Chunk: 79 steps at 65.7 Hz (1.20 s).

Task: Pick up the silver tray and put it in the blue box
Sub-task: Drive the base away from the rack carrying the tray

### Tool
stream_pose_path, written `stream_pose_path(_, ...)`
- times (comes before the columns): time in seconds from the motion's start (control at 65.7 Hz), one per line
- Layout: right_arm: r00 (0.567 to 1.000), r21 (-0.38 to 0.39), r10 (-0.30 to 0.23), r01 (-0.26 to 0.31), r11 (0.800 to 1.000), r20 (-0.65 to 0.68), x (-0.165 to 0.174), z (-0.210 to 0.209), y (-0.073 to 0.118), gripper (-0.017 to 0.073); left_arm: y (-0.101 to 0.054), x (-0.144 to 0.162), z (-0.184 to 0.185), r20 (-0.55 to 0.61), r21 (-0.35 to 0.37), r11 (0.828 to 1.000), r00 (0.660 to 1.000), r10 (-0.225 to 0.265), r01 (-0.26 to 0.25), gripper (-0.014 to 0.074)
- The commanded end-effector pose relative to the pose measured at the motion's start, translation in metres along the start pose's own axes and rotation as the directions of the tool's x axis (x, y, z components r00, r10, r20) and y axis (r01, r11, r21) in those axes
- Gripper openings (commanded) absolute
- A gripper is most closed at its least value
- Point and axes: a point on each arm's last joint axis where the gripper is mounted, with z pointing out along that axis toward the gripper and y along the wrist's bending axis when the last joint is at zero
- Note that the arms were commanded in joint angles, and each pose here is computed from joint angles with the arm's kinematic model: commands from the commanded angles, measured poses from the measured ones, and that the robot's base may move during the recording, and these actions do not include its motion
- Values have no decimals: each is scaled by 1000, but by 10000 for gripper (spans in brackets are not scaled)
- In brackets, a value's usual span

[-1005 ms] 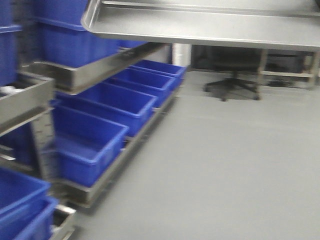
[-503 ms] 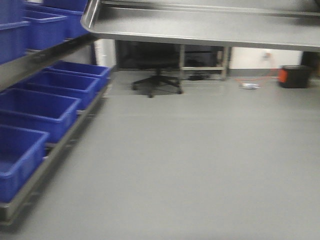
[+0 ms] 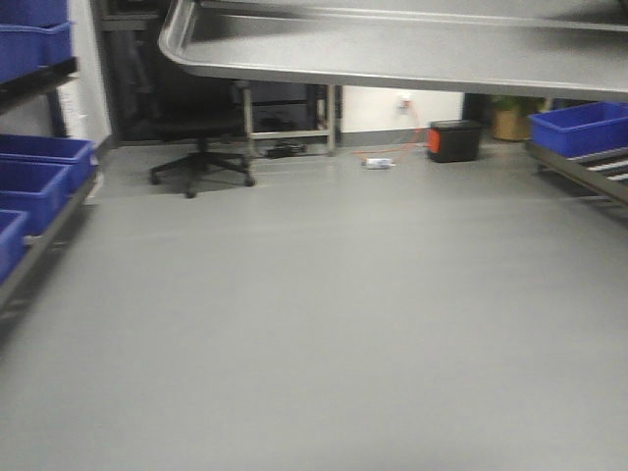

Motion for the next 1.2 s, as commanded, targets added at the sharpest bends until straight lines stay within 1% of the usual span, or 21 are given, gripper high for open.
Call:
stream_pose_path(0.0,995,49,-51,47,998,84,-9,-15,-5,60,11,-12,-23,92,-35,999,996,13,-10,-105)
stream_pose_path(1.188,995,50,-51,47,998,83,-9,-15,-5,60,10,-12,-23,89,-32,999,996,10,-8,-105)
